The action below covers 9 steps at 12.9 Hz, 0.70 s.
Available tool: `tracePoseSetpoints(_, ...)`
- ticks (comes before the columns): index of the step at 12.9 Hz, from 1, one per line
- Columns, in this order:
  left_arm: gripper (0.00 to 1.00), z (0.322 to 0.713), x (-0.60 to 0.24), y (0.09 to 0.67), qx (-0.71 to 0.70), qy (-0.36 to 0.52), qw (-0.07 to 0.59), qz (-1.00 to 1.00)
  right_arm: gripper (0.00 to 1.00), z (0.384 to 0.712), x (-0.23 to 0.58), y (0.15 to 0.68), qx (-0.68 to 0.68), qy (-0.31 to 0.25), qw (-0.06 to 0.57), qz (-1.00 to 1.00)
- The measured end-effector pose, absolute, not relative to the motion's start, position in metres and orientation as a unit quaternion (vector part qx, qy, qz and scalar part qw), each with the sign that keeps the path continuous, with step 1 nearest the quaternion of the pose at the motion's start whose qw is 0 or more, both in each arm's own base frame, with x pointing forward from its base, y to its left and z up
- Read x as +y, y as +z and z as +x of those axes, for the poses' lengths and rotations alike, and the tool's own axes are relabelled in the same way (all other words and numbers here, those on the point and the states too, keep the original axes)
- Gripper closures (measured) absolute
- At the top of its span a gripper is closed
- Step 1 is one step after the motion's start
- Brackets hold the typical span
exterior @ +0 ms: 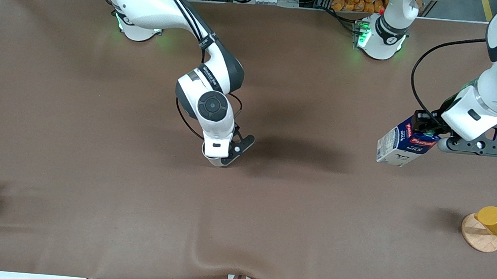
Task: Place milk next to cup
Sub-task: 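Carry the white mug toward the table center with the right gripper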
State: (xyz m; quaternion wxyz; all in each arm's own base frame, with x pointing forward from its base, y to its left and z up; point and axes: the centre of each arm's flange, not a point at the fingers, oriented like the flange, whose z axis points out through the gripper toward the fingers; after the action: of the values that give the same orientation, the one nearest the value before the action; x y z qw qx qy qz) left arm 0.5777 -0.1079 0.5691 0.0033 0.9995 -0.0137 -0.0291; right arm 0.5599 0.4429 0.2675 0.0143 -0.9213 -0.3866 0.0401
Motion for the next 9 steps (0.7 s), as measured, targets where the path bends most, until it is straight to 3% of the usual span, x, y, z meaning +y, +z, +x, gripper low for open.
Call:
tracePoseSetpoints(8,0.60,0.570,-0.169,0.547,-0.007,-0.055,0.002,0.998,0.95,0.557,0.490,0.245,-0.274,0.017,0.077,-0.958)
tracePoseSetpoints(9,0.60,0.569,-0.176,0.544,-0.007,-0.057,0.002,0.998,0.91,0.556,0.494,0.245,-0.275,0.014,0.079,-0.958)
